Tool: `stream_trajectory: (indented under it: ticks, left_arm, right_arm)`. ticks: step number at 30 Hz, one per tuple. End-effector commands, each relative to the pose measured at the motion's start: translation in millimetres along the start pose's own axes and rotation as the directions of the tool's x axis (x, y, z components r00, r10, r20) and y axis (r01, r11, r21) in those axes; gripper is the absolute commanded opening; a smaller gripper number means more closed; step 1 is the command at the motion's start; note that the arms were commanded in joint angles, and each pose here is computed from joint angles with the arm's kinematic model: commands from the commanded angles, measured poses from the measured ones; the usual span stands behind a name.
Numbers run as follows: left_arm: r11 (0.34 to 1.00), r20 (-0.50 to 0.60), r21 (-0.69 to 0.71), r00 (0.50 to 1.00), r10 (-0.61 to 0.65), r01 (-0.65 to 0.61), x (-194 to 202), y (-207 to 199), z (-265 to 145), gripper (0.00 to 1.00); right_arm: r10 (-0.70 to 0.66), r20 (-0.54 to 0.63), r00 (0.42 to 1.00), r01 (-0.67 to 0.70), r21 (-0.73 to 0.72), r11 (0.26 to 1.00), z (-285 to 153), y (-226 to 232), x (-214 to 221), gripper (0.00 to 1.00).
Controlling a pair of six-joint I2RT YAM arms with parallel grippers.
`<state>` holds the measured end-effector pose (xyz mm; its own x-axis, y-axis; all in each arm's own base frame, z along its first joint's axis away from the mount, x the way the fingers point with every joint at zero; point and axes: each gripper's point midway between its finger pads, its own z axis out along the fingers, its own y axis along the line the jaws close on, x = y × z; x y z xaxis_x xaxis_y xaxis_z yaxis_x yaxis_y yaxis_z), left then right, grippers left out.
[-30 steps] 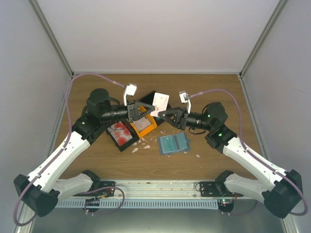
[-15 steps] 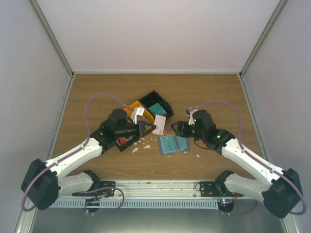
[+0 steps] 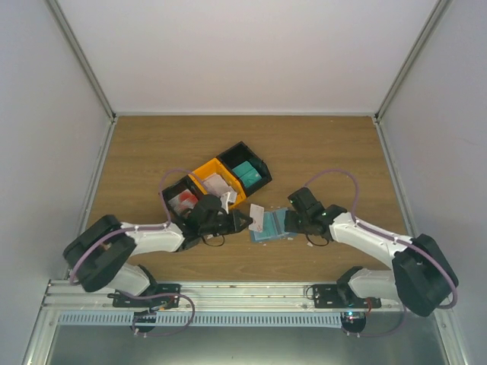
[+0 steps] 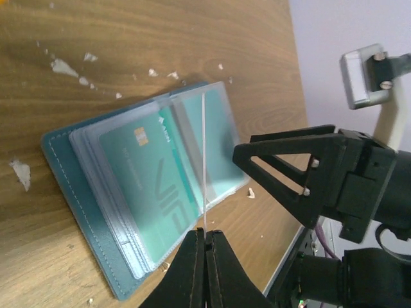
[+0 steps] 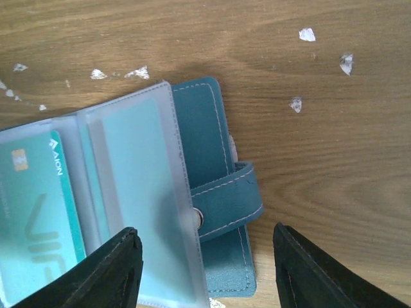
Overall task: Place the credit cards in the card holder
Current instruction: Insert the credit card into the card holder.
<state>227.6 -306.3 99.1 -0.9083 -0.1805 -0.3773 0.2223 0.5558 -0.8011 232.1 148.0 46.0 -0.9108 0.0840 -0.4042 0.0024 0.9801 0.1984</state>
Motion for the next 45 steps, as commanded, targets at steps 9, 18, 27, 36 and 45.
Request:
stream_trajectory:
  ticks: [9,18,27,36,45]
  left_arm:
    - [0.99,0.116,0.071,0.985,-0.127,0.12,-10.8,-7.7,29.8,0.0]
    - [0.984,0.091,0.043,0.98,-0.174,0.171,-0.4,7.2,41.7,0.0]
    - [0.982,0.089,0.019,0.978,-0.188,0.187,4.8,18.5,43.7,0.0]
    - [0.975,0.099,-0.038,0.972,-0.215,0.219,9.1,37.0,46.8,0.0]
    - [0.972,0.065,-0.03,0.971,-0.229,0.232,14.6,41.8,57.4,0.0]
  right_arm:
    - [0.068,-0.094,0.993,-0.063,0.053,0.997,24.3,-18.8,34.6,0.46]
    - [0.098,-0.177,0.979,-0.105,-0.028,0.994,31.6,-7.9,56.4,0.28]
    - [0.108,-0.214,0.971,-0.125,-0.069,0.99,28.4,4.2,61.4,0.26]
    - [0.115,-0.22,0.969,-0.125,-0.032,0.992,32.6,-2.6,65.2,0.27]
    - [0.107,-0.223,0.969,-0.118,-0.037,0.992,33.4,-2.5,66.6,0.27]
